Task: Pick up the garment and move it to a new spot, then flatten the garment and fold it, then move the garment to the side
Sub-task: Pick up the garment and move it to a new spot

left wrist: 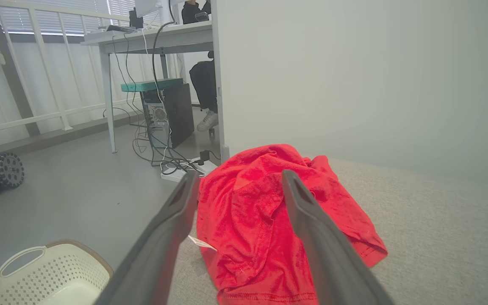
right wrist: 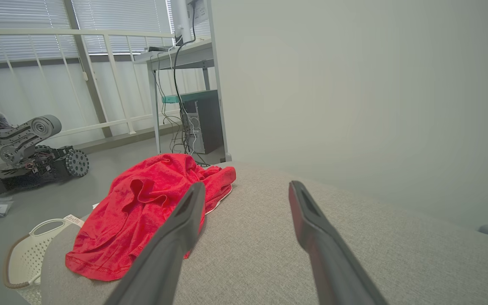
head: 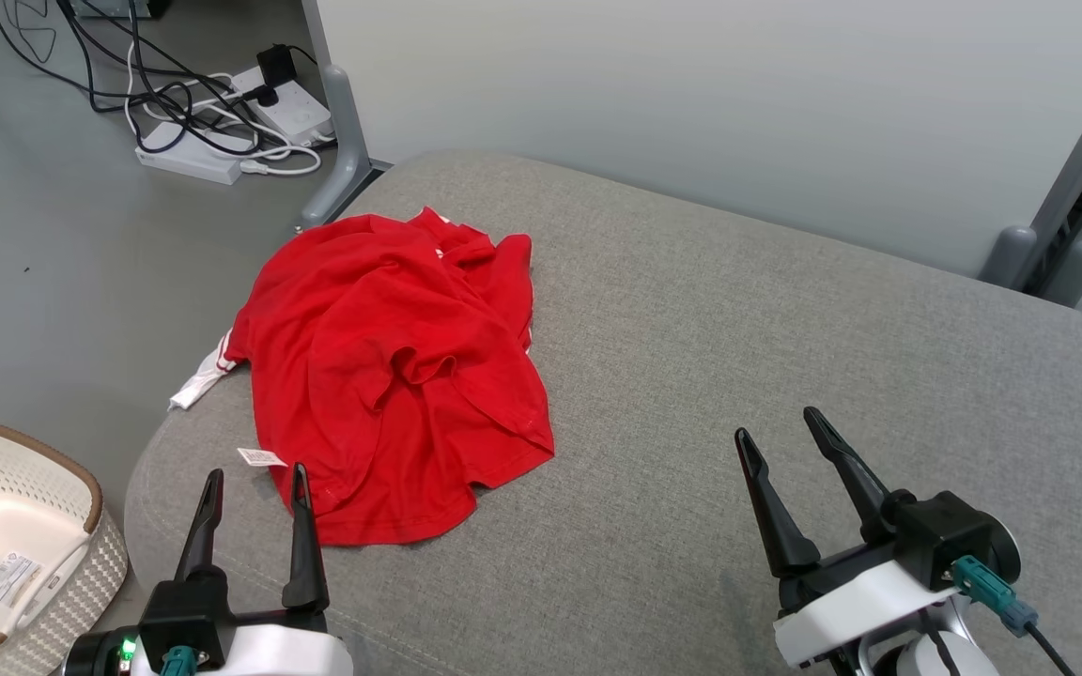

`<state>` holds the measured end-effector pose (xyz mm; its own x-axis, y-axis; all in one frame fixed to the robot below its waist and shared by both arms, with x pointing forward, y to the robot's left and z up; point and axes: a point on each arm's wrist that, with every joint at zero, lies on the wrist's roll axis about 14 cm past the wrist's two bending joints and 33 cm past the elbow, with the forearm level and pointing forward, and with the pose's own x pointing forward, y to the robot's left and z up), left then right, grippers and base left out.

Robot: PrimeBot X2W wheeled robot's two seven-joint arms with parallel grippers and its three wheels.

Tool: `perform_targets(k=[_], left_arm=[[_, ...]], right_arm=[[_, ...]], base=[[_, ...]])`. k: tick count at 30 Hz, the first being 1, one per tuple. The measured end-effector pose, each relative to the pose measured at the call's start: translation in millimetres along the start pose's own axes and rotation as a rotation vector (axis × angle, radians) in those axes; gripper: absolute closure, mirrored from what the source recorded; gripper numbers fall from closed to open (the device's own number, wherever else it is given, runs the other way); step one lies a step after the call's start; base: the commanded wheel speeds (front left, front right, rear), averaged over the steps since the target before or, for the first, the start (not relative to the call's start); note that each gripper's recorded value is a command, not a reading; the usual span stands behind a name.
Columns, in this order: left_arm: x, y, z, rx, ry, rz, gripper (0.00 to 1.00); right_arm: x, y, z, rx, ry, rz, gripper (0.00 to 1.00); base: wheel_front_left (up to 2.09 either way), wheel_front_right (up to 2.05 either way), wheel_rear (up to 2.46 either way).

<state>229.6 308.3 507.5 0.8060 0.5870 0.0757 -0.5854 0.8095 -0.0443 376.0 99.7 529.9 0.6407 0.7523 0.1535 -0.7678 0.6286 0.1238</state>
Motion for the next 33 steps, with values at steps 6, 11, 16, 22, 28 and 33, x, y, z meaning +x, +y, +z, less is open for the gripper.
perform_targets(k=[6,11,16,22,28,33], left_arm=[[4.0,-2.5,-3.6,-0.009,0.018,0.001,0.0],[26.7,1.7,-3.4,-0.01,0.024,0.016,0.0],[72.0,-12.2,-5.6,0.082,0.033,-0.096,0.0],[139.8,-38.5,-23.8,0.17,0.154,-0.252,0.0],[187.8,-53.2,-57.2,0.254,0.361,-0.321,0.0],[209.1,-58.1,-88.3,0.29,0.543,-0.323,0.0]], right_arm=[[1.1,-6.6,-5.0,-0.002,0.007,-0.011,0.0],[9.0,-18.4,-4.7,-0.019,-0.013,-0.022,0.0],[20.2,-45.6,-8.9,-0.036,-0.031,-0.062,0.0],[25.9,-78.1,-27.7,-0.032,-0.025,-0.116,0.0],[25.7,-97.7,-52.1,-0.015,0.007,-0.146,0.0],[19.4,-112.3,-66.8,0.001,0.036,-0.181,0.0]], base=[[0.0,0.0,0.0],[0.0,0.0,0.0],[0.0,0.0,0.0],[0.0,0.0,0.0],[0.0,0.0,0.0],[0.0,0.0,0.0]])
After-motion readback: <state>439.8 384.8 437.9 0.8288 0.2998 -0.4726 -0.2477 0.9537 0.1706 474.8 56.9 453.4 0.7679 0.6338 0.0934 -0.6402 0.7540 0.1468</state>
